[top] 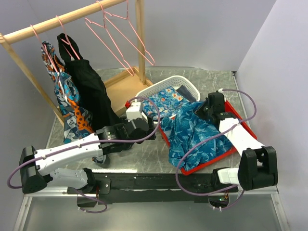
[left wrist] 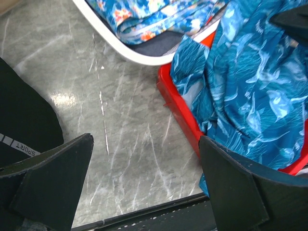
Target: Place the shorts on the hanger
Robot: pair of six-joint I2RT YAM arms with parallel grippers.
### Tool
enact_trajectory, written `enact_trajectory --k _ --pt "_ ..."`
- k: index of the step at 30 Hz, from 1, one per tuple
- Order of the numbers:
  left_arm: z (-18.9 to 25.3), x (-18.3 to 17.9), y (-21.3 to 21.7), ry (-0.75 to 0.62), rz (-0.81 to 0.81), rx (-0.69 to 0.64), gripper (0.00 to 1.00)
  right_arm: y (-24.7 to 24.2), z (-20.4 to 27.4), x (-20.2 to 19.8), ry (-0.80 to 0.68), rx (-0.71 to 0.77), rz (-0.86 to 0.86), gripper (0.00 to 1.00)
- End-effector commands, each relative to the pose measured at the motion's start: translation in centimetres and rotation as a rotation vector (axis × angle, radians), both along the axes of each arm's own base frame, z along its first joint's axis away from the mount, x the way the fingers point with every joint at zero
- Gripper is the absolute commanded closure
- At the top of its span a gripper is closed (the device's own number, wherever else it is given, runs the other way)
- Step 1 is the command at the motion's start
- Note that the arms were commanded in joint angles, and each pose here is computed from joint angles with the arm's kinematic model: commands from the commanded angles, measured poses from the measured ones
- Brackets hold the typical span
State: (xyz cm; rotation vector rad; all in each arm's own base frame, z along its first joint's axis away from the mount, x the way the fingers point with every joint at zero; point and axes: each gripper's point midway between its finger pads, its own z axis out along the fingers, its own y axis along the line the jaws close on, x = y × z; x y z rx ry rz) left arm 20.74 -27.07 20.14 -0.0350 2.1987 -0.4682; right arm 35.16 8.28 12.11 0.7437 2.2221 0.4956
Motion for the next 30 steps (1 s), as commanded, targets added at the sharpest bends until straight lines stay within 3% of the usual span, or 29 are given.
enact_trajectory --k 1,9,12,17,21,24,30 --pt "3.6 0.7 0.2 -0.050 0.042 -0.071 0.03 2.2 6.8 0.0 -0.188 0.026 0.081 1.00" --pt "7.0 1.0 2.0 -0.076 0.111 -0.109 0.03 12.5 11.6 -10.9 -0.338 0.145 0.400 1.00" --pt "8.1 1.2 2.4 -0.090 0.120 -0.147 0.03 15.1 10.1 -14.0 -0.337 0.172 0.463 1.00" --pt "7.9 1.7 1.7 -0.079 0.082 -0.162 0.03 19.2 4.4 -19.2 -0.208 0.052 0.623 0.98" --pt "6.4 2.0 0.2 -0.033 0.037 -0.127 0.01 18.6 1.5 -20.4 -0.145 -0.031 0.648 0.46" --pt "5.0 2.2 -1.5 -0.002 -0.007 -0.098 0.05 17.6 2.3 -20.8 -0.156 -0.051 0.654 0.25" --pt "2.7 3.4 -4.7 0.053 -0.046 -0.031 0.19 12.6 6.1 -20.0 -0.212 -0.120 0.518 0.22"
